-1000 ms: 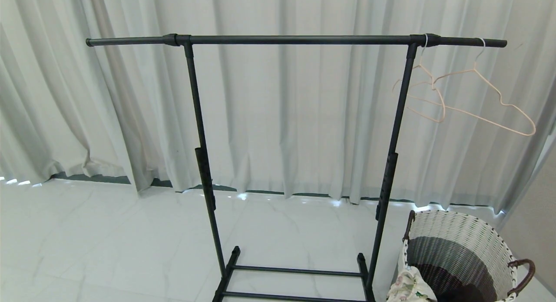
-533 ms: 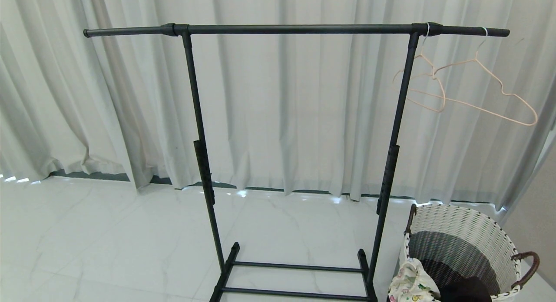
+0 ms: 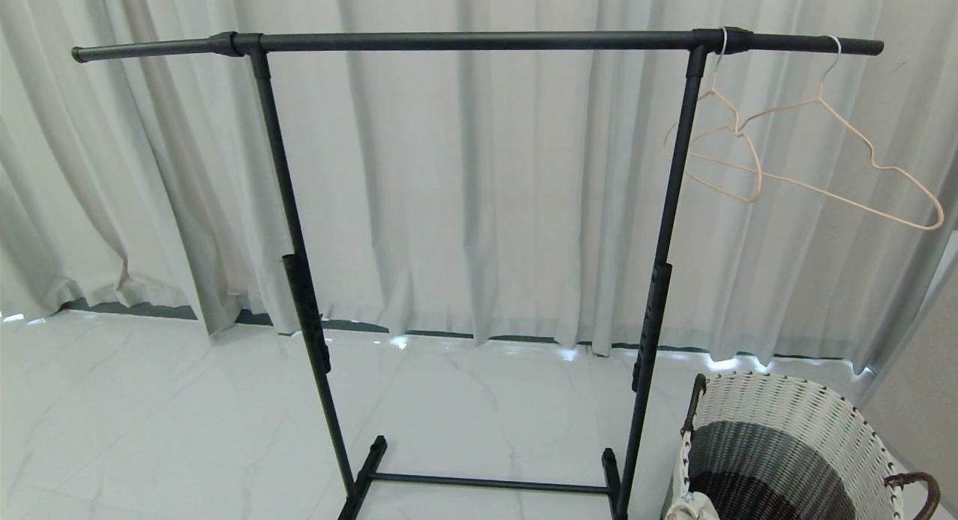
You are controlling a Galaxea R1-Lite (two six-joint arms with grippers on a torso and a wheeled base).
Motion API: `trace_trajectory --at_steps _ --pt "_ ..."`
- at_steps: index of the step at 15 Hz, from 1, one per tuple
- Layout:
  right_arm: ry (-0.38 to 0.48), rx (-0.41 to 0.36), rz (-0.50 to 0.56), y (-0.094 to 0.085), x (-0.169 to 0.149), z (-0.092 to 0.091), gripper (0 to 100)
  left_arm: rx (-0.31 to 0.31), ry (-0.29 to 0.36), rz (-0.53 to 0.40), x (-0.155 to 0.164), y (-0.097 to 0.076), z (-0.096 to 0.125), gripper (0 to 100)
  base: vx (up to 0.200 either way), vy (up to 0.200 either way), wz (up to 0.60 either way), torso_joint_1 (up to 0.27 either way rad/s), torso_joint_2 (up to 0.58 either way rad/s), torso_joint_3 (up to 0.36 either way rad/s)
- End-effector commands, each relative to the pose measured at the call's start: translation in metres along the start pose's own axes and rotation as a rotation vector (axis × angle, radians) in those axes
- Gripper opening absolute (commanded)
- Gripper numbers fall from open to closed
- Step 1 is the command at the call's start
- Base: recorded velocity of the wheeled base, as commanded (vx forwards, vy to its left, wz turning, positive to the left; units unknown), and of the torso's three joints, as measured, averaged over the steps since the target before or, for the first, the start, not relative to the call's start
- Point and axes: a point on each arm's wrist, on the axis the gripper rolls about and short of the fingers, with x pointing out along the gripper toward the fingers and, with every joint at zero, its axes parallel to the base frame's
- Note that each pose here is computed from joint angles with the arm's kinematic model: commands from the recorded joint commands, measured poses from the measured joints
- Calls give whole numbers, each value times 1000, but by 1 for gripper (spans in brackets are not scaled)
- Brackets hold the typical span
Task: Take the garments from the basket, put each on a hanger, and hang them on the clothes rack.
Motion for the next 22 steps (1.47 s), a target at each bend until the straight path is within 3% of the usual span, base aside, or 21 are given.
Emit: trace_trajectory --at_steps 1,8,10,12,13,15,17,20,22 --pt "1 -1 0 0 0 0 100 -1 -2 0 0 0 0 100 0 0 0 0 0 0" --pt "-21 -39 1 0 0 2 100 1 -2 -1 0 0 0 100 0 0 0 0 0 0" --pt "-144 -8 69 2 -13 37 100 -1 -2 0 0 0 0 100 0 0 0 0 0 0" --pt "-68 -32 106 2 -13 61 100 -1 -2 0 0 0 0 100 0 0 0 0 0 0" --pt "152 -137 151 3 5 71 100 -1 -2 0 0 0 0 100 0 0 0 0 0 0" --pt "403 -259 152 6 36 78 100 -1 -2 0 0 0 0 100 0 0 0 0 0 0" --pt "718 -443 186 12 94 74 100 -1 -2 0 0 0 0 100 0 0 0 0 0 0" --pt "940 -628 313 15 128 43 100 -1 0 0 0 0 0 100 0 0 0 0 0 0" --pt "1045 -687 379 16 139 25 100 -1 -2 0 0 0 0 100 0 0 0 0 0 0"
